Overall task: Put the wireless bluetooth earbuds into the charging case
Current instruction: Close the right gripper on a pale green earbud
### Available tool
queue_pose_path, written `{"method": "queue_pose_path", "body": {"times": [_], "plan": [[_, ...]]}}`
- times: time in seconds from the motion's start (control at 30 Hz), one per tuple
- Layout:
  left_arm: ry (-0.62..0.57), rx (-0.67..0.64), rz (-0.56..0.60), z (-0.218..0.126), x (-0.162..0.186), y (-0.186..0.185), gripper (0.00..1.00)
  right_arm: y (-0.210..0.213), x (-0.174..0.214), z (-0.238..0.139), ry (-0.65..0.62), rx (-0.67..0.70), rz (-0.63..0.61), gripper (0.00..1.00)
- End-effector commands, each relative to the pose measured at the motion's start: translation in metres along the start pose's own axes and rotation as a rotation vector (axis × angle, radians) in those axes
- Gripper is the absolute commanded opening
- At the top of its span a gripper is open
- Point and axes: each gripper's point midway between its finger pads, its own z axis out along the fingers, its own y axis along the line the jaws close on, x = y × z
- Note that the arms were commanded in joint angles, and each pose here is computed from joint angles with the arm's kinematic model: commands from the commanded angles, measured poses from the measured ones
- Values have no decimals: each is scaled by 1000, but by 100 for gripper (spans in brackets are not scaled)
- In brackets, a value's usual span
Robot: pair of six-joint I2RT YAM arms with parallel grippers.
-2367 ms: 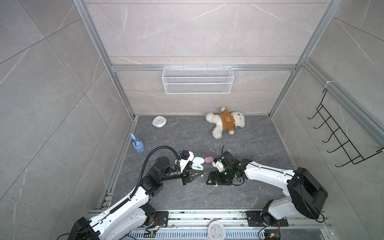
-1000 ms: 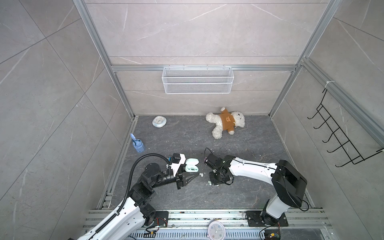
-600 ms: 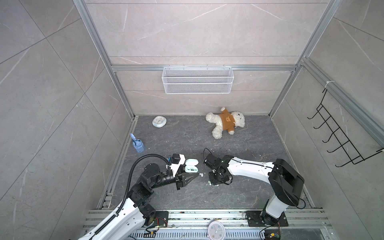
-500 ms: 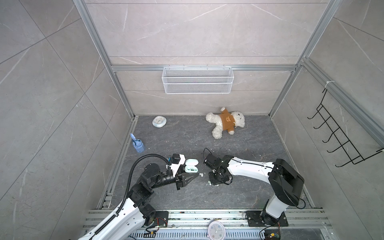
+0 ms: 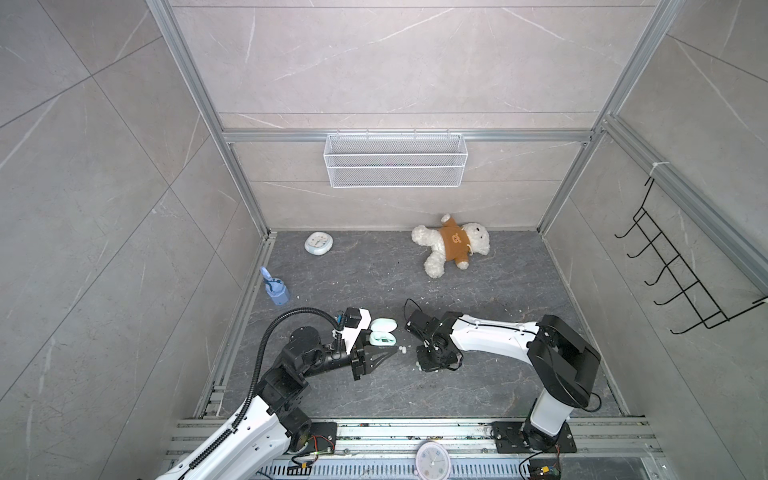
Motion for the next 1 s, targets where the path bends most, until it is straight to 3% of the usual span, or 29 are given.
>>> {"method": "queue_pose_path", "body": {"times": [0.0,0.37,0.97], "plan": [[-29,-3,12,-1,-9,-1,17,-8,10,10,34,46,-8,23],[-24,-3,8,-1,-8,0,17,-8,9,-4,24,45,35,34],[-30,-2,10,-2,-9,-1,17,-9,14,0,39,39,118,29]]}}
